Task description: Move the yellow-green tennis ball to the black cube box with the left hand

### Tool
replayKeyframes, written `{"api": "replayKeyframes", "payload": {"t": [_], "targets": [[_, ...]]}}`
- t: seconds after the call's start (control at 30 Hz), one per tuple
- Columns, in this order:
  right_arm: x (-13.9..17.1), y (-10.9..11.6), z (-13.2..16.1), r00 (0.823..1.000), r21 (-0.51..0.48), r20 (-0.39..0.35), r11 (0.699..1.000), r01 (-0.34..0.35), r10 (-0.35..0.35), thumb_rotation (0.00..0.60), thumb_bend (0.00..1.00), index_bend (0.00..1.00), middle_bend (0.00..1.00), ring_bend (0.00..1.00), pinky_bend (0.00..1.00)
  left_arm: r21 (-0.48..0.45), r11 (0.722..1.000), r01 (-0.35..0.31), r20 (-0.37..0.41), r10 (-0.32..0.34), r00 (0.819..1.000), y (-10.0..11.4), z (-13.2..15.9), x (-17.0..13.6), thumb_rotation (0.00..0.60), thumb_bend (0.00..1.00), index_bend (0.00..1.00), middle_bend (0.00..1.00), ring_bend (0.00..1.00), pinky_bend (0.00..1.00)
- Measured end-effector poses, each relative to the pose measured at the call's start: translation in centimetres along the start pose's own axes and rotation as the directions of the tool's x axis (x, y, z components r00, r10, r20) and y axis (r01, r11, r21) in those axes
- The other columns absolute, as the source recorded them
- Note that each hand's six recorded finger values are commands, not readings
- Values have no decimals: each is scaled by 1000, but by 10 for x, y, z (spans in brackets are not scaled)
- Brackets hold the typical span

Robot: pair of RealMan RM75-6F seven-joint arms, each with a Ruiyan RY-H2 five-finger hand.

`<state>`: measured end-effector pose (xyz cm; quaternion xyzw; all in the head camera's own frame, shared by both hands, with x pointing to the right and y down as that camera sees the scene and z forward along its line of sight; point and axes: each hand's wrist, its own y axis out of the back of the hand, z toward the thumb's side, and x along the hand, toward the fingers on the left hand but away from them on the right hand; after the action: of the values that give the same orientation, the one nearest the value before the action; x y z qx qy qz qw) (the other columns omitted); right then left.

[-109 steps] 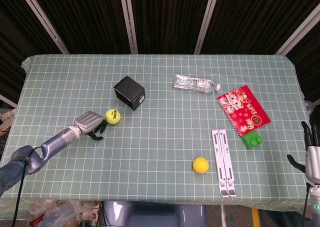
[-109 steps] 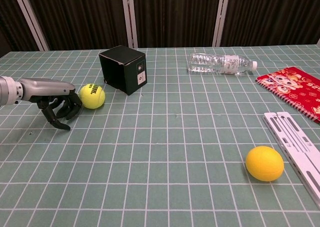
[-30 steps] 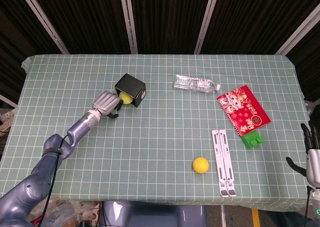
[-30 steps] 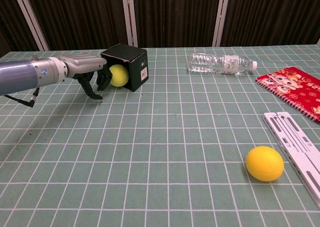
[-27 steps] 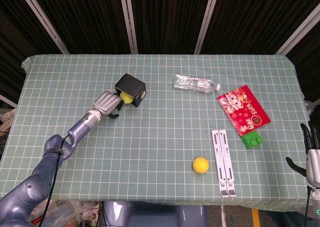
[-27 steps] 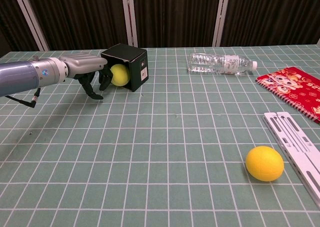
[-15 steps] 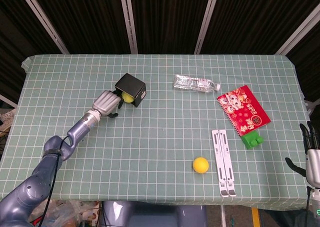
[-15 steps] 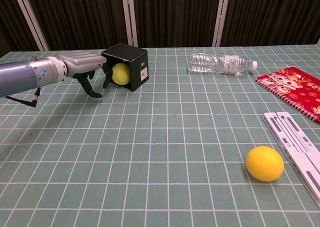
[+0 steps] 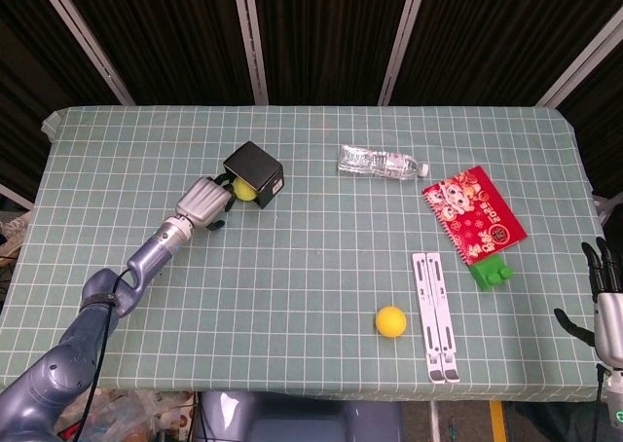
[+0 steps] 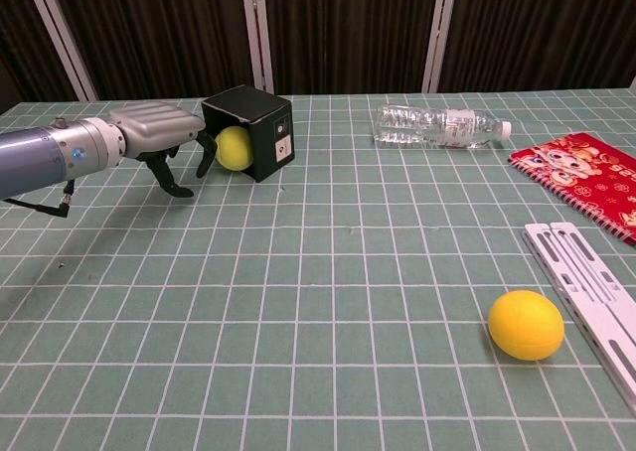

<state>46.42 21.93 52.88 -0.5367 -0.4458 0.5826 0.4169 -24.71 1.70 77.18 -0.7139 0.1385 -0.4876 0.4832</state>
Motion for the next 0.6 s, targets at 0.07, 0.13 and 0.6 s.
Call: {"api": "replayKeyframes", "payload": {"t": [0.07, 0.13, 0.6], "targets": [[0, 0, 0, 1000, -1, -1, 1000, 0, 0, 600, 193, 0, 0, 0, 0, 2, 1000, -1, 2, 1, 1000, 0, 0, 0, 600, 198, 520, 352, 137, 434], [0, 0, 0, 1000, -2, -2, 1000, -2, 2, 600, 193, 0, 0, 0, 0, 8, 1000, -4, 3, 4, 1000, 1, 1, 0, 600, 198, 500, 352, 138, 434], [1, 4, -1, 1000, -5, -4, 1000, 11, -11, 600, 192, 0, 0, 0, 0, 45, 999, 6, -11, -5, 1000, 0, 7, 6, 599, 198, 348, 250, 112, 324]]}}
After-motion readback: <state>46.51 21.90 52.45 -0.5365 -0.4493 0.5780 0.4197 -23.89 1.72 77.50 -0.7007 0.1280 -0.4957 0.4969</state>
